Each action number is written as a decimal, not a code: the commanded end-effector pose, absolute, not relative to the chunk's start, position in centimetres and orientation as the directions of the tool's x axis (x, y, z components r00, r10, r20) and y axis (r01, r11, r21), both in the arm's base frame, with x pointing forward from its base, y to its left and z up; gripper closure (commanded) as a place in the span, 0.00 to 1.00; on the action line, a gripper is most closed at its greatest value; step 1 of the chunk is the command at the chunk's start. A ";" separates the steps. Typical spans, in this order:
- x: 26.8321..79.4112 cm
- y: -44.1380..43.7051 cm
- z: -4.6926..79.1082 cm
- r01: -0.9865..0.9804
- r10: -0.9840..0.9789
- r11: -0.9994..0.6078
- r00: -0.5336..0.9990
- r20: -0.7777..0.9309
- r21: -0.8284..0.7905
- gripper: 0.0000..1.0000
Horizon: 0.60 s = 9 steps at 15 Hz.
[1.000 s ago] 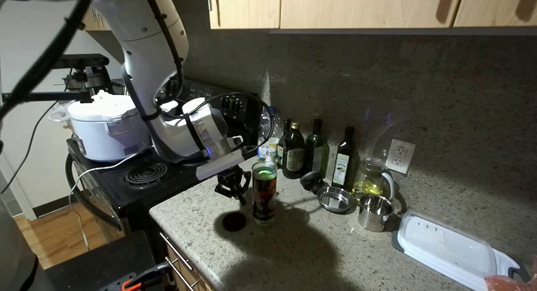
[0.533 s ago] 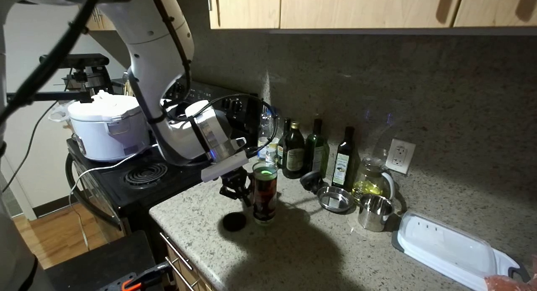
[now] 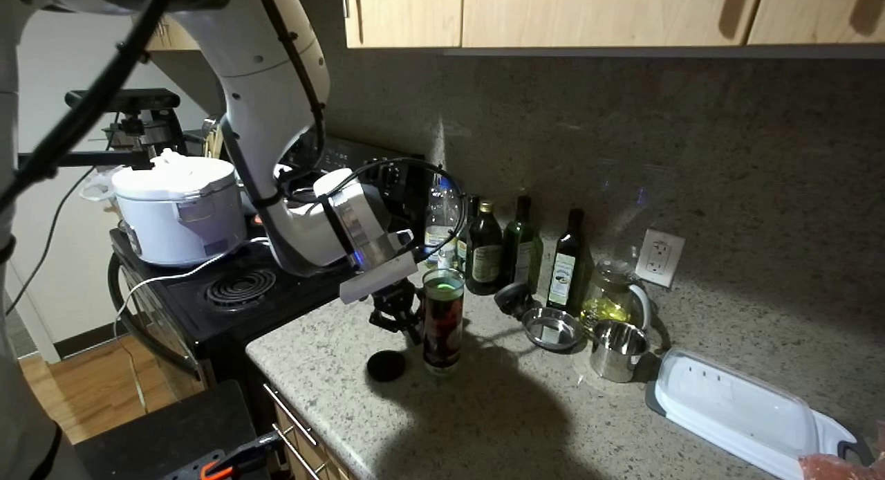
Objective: Put the two tennis balls inside the container then place the black lid on top of the container
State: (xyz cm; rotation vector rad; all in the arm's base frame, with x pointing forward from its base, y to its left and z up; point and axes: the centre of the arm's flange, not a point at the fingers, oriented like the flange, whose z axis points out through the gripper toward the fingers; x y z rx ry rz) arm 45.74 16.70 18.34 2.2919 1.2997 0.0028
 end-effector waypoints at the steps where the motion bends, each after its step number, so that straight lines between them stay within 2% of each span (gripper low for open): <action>1: 46.5 16.0 17.7 0.789 0.791 -0.428 0.563 -0.239 0.440 1.00; 9: 46.4 15.5 17.1 0.784 0.781 -0.449 0.577 -0.238 0.428 1.00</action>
